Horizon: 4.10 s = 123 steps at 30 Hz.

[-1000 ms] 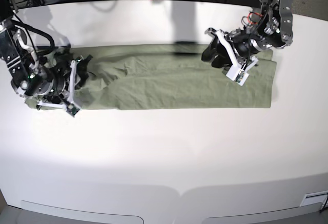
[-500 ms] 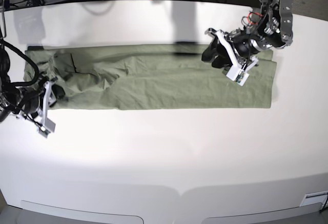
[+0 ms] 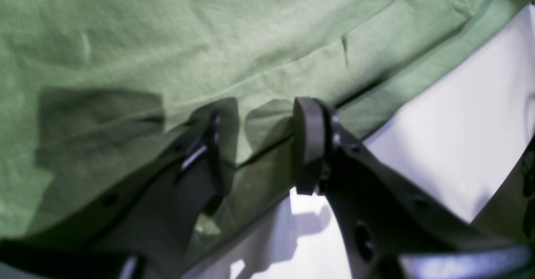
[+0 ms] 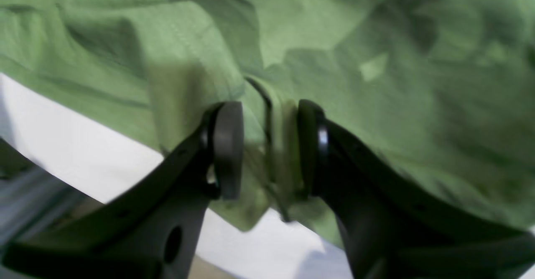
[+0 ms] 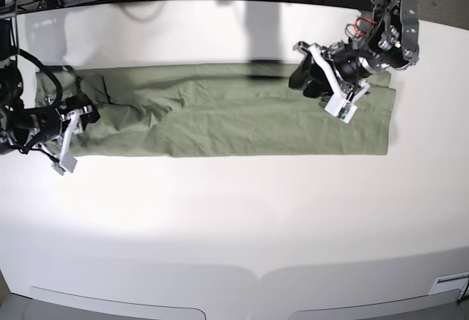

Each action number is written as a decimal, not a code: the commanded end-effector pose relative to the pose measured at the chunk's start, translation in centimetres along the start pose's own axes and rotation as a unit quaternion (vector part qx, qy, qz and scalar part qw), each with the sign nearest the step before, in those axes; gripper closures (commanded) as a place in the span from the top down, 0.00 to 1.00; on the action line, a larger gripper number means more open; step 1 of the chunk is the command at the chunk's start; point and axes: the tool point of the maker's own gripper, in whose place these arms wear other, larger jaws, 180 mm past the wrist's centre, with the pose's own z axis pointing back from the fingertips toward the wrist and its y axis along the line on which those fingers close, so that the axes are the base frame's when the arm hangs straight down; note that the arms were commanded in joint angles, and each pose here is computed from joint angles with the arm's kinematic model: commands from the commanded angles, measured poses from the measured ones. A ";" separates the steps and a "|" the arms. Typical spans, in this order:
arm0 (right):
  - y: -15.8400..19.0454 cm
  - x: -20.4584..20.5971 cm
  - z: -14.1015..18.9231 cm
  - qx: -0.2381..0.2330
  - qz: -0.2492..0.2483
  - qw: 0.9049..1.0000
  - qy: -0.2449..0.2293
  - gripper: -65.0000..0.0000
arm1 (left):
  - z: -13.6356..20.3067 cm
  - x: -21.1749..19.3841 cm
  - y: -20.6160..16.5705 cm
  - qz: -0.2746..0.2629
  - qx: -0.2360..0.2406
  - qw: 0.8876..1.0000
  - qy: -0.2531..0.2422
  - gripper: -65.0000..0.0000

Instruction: Fold the T-shirt properly

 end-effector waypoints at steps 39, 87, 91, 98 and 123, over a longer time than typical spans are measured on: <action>5.2 4.2 0.4 0.085 0.040 0.996 -0.008 0.20 | 0.3 -0.5 0.7 -0.004 0.013 1.000 0.016 0.34; 2.7 -3.7 1.5 0.079 -0.012 0.995 0.058 0.30 | 0.2 -0.4 0.6 -0.004 0.012 1.000 0.015 0.34; 2.4 -3.8 1.5 0.071 -0.010 0.995 0.063 0.30 | 0.2 -0.4 0.6 -0.004 0.012 1.000 0.015 0.34; 1.4 -4.4 1.5 0.042 -0.004 0.996 0.082 0.30 | 0.2 -0.1 0.7 -0.005 0.014 1.000 0.013 0.34; 3.7 -2.4 -2.4 0.096 -0.048 0.994 0.013 0.27 | 0.1 0.4 1.7 0.001 0.035 0.999 0.021 0.34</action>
